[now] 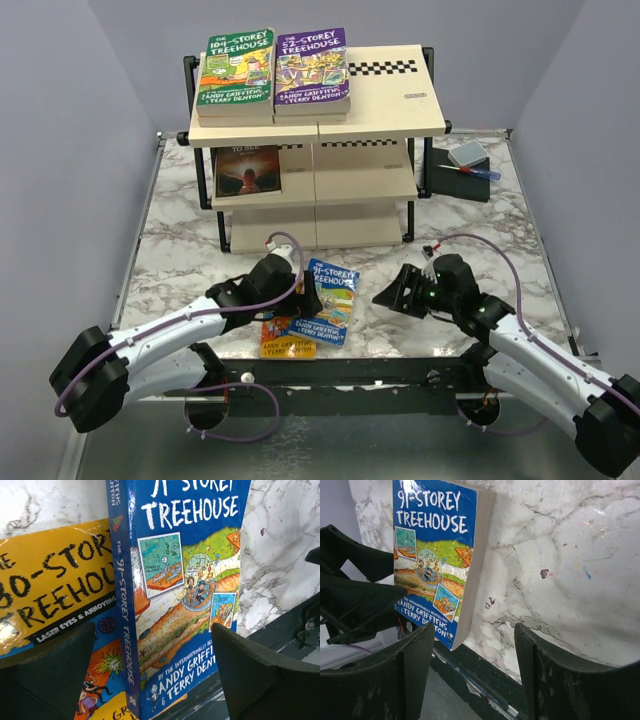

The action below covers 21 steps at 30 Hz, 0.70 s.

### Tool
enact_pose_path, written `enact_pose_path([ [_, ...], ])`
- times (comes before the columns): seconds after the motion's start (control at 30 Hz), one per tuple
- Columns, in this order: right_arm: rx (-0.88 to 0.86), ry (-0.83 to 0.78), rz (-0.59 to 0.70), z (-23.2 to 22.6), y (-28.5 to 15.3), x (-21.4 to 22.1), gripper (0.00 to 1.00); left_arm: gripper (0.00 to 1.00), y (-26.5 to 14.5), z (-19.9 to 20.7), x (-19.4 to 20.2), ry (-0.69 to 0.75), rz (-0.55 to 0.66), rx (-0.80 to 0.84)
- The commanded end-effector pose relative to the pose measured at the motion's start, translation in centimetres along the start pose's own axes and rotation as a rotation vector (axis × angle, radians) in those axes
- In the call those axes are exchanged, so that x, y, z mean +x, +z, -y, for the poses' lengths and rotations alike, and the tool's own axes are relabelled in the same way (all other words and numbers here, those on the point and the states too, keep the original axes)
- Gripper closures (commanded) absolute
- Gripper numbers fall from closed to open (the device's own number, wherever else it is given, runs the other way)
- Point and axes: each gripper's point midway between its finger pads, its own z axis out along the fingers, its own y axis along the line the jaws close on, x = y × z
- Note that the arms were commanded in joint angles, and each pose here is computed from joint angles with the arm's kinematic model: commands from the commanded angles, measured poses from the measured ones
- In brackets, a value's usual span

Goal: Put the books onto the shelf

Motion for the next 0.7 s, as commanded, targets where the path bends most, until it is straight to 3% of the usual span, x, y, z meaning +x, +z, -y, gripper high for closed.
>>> enact_pose_path([
  [0.0, -0.134, 0.025, -0.023, -1.8, 0.9, 0.5, 0.33, 0.01, 1.2, 1.3, 0.6, -0.055, -0.023, 0.081],
  [0.2, -0.194, 0.081, -0.08, -1.4, 2.3, 2.0, 0.39, 0.01, 2.1, 2.1, 1.7, -0.093, -0.071, 0.136],
  [0.67, -0.142, 0.13, -0.102, 0.8, 4.1, 2.8, 0.48, 0.28, 3.6, 3.0, 3.0, -0.122, -0.131, 0.207],
])
